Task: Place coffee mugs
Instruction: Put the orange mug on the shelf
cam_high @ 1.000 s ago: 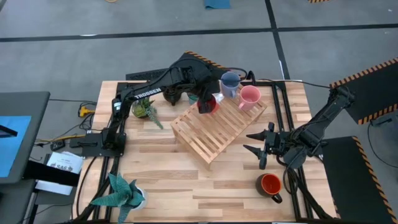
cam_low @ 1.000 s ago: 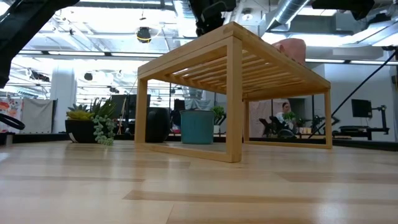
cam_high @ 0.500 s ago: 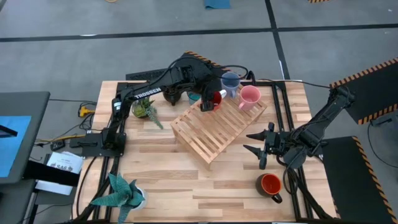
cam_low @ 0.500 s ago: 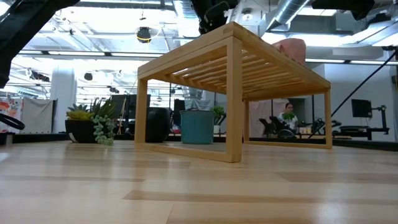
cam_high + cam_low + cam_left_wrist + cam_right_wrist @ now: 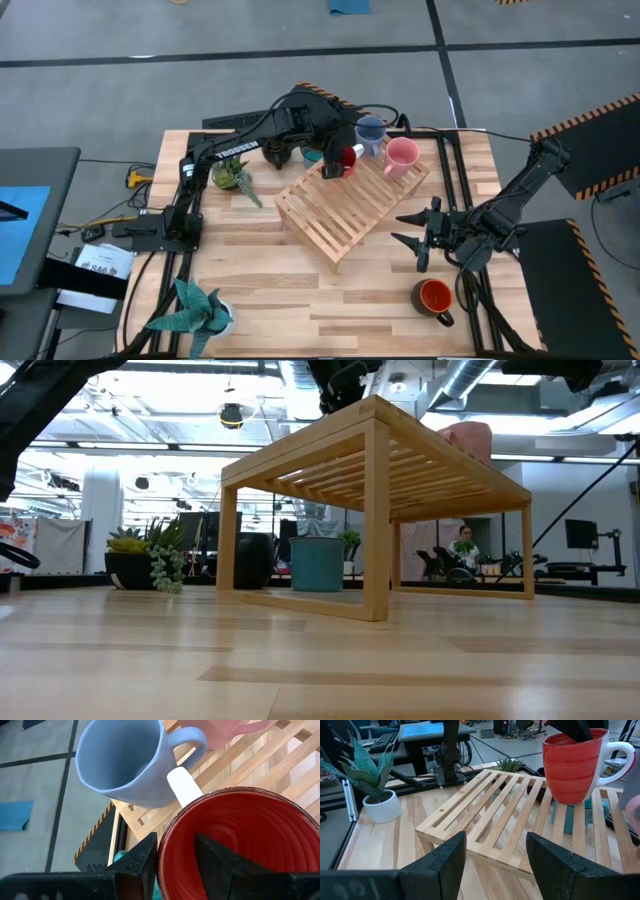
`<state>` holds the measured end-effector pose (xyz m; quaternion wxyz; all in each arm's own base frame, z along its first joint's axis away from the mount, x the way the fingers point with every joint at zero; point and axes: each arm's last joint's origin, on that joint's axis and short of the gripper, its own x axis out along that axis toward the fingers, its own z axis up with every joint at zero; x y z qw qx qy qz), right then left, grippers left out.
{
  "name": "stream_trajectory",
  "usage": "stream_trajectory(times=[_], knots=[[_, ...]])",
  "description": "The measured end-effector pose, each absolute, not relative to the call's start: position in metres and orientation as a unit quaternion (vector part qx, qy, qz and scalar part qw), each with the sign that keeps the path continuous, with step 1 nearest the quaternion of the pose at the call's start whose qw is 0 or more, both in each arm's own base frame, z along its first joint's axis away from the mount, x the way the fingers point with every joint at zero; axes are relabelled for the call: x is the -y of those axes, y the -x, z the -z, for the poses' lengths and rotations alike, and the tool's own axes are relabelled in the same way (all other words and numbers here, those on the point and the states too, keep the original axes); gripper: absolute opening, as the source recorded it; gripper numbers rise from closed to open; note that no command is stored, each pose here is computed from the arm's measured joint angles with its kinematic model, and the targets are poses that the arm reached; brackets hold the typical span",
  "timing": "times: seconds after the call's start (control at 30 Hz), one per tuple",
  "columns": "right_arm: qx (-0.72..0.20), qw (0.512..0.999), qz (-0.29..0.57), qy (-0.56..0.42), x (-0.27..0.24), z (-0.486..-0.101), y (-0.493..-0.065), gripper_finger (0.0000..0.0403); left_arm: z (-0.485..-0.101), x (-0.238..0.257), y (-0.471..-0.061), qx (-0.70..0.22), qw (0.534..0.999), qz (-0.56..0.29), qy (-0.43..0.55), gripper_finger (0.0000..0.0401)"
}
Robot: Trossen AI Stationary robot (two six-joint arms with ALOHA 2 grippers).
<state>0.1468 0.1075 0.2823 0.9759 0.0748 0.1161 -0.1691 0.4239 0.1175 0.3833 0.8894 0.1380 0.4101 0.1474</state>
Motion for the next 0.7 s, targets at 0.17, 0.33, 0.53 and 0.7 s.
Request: stream_trajectory(times=[0.17,0.33,0.53,0.7], knots=[[-0.116,0.976,0.169,-0.075,-0.1076,-0.2823,-0.1469,0.0234,-0.3834,-0.1176,-0.424,-0.41,0.889,-0.147,-0.142,0.0112],[-0.116,0.976,0.169,-0.075,-0.1076,-0.2823,-0.1469,0.0234,-0.3849,-0.1182,-0.4251,-0.404,0.889,-0.153,-0.154,0.0112],[-0.116,0.976,0.169,-0.075,-0.1076,-0.2823,-0.1469,0.0234,-0.387,-0.1187,-0.4267,-0.392,0.893,-0.157,-0.156,0.0112],[-0.117,0.976,0.17,-0.073,-0.1074,-0.282,-0.1467,0.0234,-0.3877,-0.1189,-0.4261,-0.393,0.891,-0.162,-0.158,0.0112]])
